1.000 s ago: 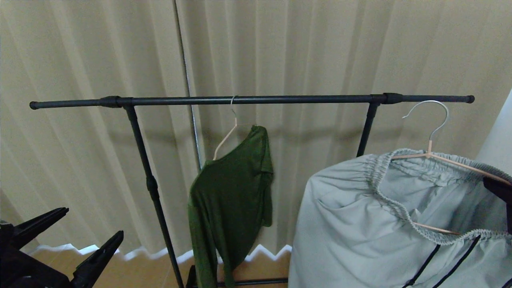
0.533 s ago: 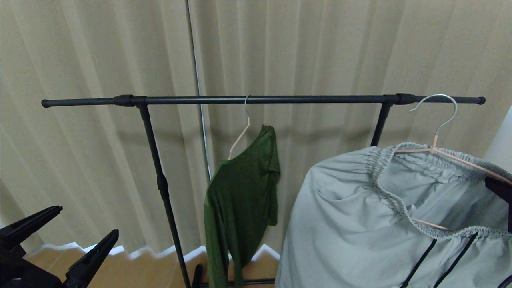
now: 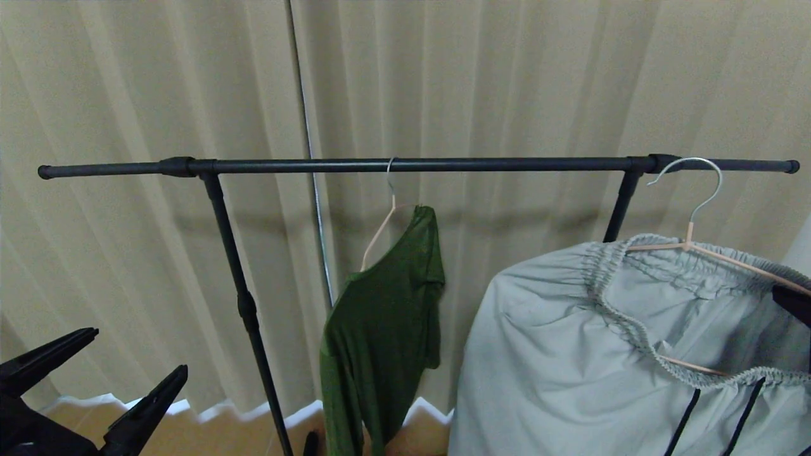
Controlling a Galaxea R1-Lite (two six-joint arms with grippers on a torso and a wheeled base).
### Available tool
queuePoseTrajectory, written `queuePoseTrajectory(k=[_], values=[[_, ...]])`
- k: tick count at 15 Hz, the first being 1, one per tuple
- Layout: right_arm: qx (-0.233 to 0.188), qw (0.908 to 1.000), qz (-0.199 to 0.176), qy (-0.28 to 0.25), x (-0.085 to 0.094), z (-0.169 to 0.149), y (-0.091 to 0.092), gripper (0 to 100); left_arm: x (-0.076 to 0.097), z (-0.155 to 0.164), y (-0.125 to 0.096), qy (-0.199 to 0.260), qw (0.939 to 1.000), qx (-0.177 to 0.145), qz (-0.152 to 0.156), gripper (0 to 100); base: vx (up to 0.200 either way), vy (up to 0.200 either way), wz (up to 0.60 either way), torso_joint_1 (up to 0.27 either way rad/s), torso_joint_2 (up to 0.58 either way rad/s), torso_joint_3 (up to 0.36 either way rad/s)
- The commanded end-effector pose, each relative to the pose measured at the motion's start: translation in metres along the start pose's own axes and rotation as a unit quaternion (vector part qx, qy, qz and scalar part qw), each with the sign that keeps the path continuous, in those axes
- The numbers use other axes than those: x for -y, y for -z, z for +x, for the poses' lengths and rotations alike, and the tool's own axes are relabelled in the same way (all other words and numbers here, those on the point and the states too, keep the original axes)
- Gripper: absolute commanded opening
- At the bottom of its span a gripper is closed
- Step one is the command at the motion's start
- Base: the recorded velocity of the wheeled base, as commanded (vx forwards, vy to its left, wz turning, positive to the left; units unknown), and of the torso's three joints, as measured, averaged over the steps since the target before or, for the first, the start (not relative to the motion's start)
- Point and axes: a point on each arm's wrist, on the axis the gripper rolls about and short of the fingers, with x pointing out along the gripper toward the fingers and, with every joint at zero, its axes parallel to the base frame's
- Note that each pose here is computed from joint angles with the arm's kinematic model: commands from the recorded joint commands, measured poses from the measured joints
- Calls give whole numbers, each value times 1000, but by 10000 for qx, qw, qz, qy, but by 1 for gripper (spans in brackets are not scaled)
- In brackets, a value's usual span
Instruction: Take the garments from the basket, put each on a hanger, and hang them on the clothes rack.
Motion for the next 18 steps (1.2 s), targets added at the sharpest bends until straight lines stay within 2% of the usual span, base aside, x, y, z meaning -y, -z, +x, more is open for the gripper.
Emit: queuePoseTrajectory(k=[1,7,12,15,16,18], values=[[7,10000,0,2,0,0,0,0,0,0,1,4,10000,-12,2,100,200,0,0,2,7,7],[-49,10000,-5,-26,-1,2,3,0,0,-1,1,2,10000,-4,9,100,200,0,0,2,2,2],[-201,9998,-37,-69,-3,15,0,0,1,-5,4,21,10000,16,32,100,0,0,0,0,0,0],[-255,9996,-62,-87,-8,45,-11,0,1,-4,3,19,10000,24,31,100,0,0,0,0,0,0],[-255,9996,-62,-87,-8,45,-11,0,1,-4,3,19,10000,24,31,100,0,0,0,0,0,0],[-421,9991,-100,40,-12,69,-15,0,0,-4,3,9,10000,29,22,100,0,0,0,0,0,0]])
